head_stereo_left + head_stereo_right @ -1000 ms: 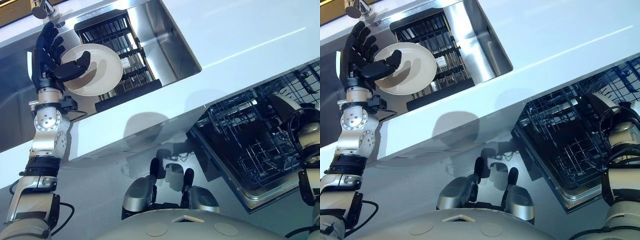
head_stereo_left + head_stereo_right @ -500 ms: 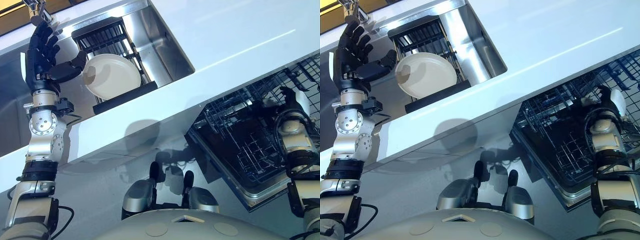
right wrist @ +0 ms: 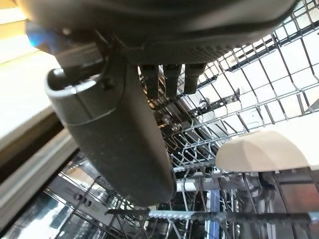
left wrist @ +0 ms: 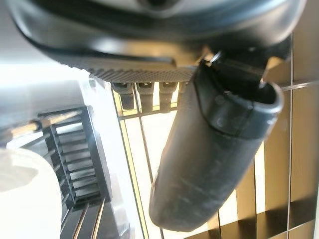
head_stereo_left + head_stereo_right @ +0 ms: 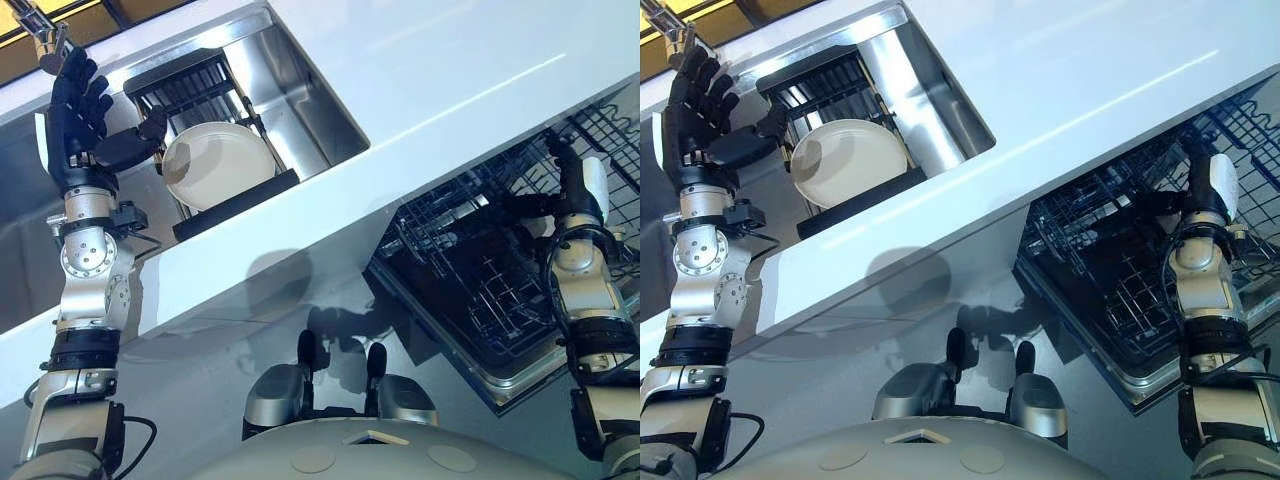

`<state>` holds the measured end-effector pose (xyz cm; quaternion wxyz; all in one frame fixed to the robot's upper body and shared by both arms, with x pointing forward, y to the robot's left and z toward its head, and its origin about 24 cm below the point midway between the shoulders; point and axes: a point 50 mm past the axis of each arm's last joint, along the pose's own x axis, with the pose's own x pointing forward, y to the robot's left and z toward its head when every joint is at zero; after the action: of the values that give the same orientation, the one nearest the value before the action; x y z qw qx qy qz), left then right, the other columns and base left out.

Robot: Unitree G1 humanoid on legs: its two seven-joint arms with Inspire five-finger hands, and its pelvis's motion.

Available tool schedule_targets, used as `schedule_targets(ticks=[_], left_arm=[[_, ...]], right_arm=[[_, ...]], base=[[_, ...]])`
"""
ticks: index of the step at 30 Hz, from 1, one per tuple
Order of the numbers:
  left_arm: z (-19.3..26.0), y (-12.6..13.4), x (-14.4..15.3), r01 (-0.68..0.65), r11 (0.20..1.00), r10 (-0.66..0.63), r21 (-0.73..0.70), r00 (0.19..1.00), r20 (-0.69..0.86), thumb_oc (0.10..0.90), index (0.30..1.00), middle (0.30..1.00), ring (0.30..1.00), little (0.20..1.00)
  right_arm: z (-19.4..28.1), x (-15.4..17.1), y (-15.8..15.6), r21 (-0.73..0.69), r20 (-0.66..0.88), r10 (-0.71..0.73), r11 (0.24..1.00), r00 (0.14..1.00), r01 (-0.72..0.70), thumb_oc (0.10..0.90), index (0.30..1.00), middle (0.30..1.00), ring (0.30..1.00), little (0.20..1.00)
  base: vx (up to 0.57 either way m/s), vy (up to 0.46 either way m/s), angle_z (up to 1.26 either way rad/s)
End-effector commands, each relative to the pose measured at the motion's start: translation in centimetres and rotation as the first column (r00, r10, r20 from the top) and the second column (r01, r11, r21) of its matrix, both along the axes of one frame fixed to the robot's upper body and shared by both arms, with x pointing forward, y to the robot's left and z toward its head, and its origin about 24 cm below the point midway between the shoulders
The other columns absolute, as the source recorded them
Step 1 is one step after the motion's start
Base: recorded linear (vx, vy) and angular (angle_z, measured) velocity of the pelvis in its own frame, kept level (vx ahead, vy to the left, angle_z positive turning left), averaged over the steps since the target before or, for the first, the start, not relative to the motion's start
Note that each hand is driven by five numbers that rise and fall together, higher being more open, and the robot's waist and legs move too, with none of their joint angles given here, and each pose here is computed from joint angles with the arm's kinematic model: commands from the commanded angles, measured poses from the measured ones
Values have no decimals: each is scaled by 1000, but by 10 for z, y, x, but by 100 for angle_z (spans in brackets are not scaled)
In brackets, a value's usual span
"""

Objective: Pick up plates and place into dishwasher.

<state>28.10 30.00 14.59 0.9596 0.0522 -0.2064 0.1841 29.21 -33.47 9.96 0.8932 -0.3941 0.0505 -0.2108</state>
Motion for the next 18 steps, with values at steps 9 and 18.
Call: schedule_targets(ticks=[9, 18], left_arm=[[19, 26, -11, -97, 929, 125, 358, 991, -56, 800, 900, 900, 900, 900], [9, 65, -11, -67, 843, 273, 535, 908, -317, 800, 900, 900, 900, 900]], right_arm=[[36, -16, 60, 214, 421, 390, 835, 819, -507, 800, 900, 900, 900, 900], [34, -25, 85, 221, 405, 533, 731, 743, -645, 800, 900, 900, 900, 900]], base=[[-9, 77, -11], [30, 129, -13]])
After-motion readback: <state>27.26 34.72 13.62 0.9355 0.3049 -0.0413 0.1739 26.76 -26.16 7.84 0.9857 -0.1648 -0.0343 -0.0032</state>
